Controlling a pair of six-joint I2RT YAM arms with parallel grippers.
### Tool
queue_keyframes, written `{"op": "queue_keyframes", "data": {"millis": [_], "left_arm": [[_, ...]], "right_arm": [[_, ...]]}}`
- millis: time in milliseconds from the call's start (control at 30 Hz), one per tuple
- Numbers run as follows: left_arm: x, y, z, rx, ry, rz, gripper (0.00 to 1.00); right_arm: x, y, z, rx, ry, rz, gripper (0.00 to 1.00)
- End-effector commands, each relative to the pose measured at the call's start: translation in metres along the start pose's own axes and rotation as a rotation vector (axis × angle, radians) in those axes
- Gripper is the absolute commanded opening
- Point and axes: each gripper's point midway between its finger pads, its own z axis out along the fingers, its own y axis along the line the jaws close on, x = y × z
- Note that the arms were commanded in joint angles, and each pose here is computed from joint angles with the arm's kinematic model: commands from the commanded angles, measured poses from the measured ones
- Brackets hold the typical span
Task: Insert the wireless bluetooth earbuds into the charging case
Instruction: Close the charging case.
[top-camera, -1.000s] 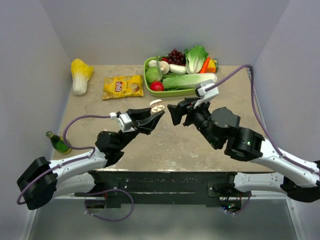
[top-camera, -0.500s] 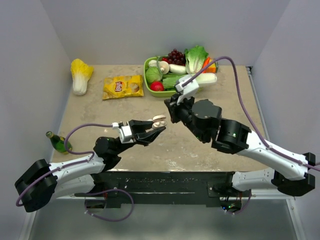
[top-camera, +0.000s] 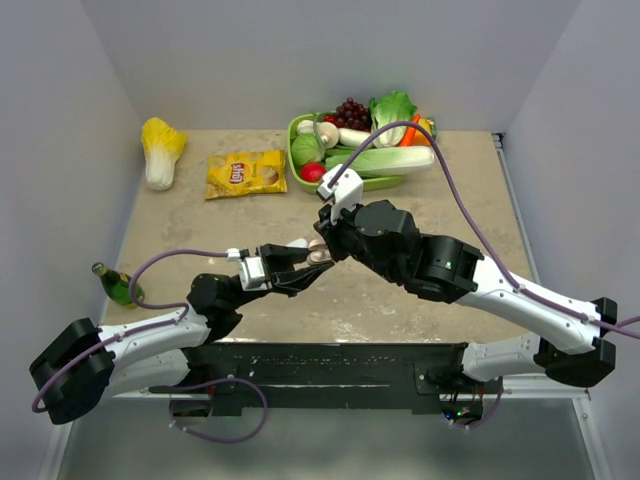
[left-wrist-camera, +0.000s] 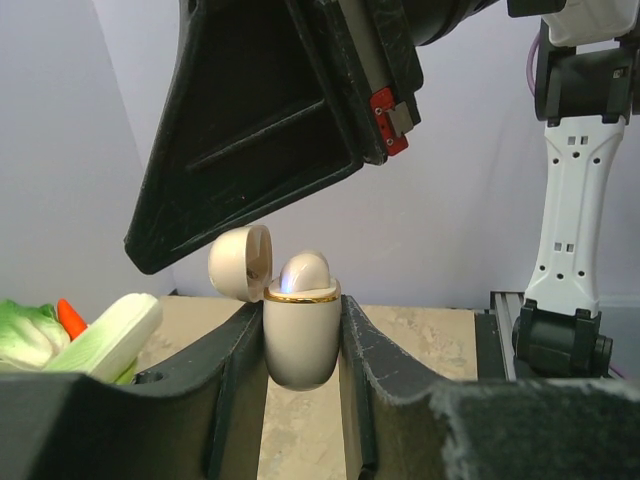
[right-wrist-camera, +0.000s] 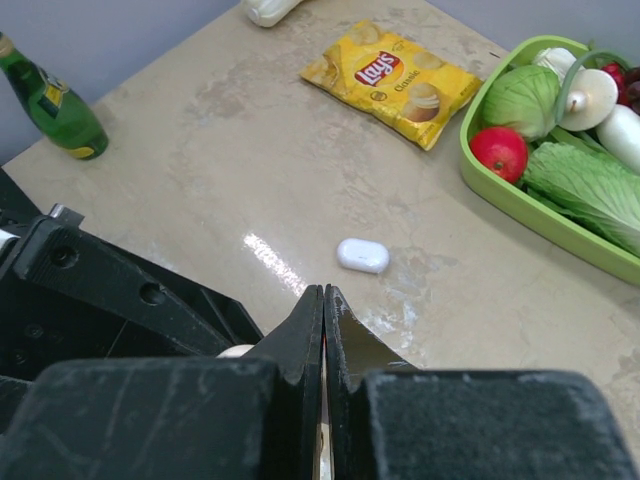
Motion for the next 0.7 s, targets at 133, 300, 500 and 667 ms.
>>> {"op": "queue_keyframes", "data": {"millis": [133, 300, 500, 667], "left_arm": [[-0.053, 0.012, 0.01, -0.056, -0.187, 0.071, 0.0], [-0.057, 0.016, 0.01, -0.075, -0.202, 0.075, 0.0], [-0.051, 0.027, 0.013, -0.13, -0.172, 0.049, 0.0], [0.01, 0.062, 0.008, -0.365, 0.007, -0.188, 0.0]], "right_arm": [[0.001, 0.006, -0.015, -0.069, -0.01, 0.034, 0.0], [0.01, 0.011, -0.014, -0.096, 0.012, 0.026, 0.0], [0.0, -0.028, -0.024, 0.105, -0.054, 0.109, 0.05], [-0.005, -0.075, -0.048, 0.296, -0.244, 0.25, 0.34]]}}
